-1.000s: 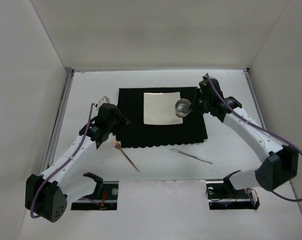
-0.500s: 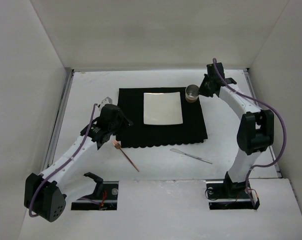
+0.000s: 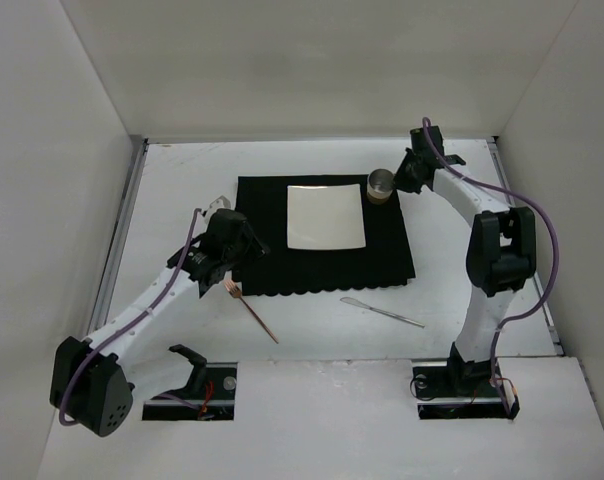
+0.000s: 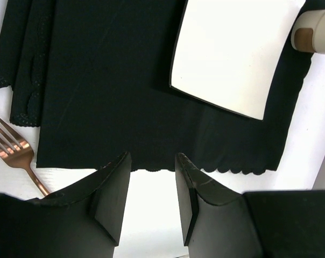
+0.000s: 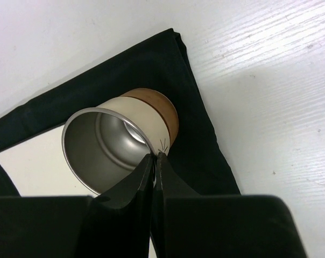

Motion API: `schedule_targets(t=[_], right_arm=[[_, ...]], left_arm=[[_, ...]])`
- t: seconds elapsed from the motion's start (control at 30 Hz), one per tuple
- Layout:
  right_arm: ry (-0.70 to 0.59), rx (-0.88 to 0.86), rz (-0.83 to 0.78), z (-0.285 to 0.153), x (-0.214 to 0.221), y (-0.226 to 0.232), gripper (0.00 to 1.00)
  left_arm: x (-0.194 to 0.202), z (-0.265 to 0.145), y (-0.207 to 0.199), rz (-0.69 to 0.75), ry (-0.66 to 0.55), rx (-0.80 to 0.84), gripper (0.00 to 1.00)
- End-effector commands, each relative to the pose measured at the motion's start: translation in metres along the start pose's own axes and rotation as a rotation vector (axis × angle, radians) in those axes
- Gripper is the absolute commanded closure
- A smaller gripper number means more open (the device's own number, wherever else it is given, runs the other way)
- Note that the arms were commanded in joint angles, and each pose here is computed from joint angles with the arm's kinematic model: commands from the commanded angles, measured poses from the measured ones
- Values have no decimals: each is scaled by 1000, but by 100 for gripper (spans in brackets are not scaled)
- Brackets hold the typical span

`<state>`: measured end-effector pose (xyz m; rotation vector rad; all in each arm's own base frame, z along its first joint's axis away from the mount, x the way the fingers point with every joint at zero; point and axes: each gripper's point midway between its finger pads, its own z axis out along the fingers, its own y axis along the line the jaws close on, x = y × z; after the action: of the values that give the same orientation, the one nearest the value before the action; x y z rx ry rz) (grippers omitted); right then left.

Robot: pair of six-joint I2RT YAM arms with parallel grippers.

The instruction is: Set the dinner table for one person

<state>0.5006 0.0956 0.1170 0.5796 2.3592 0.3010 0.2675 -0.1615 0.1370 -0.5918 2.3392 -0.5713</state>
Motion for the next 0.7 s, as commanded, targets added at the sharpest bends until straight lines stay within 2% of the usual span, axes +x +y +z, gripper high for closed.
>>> schedule_targets(t=[0.0, 0.13, 0.27, 0.47, 0.57, 0.67], right_arm=[[-84, -54, 34, -1, -30, 18, 91], [-92, -26, 27, 2, -29, 13, 89], [-108, -20, 13, -4, -33, 12, 67], [-145, -46, -13, -44, -34, 10, 45], [-160, -50, -56, -76, -22, -3, 41], [-135, -50, -110, -109, 17, -23, 46]], left_arm=[[-1, -2, -11, -6, 6, 29, 64], [-1, 0, -11, -5, 8, 26, 64], [-1, 1, -10, -7, 8, 22, 64], [-7, -3, -9, -7, -7, 27, 64], [-13, -6, -10, -6, -23, 35, 64], [-17, -7, -9, -3, -31, 42, 63]])
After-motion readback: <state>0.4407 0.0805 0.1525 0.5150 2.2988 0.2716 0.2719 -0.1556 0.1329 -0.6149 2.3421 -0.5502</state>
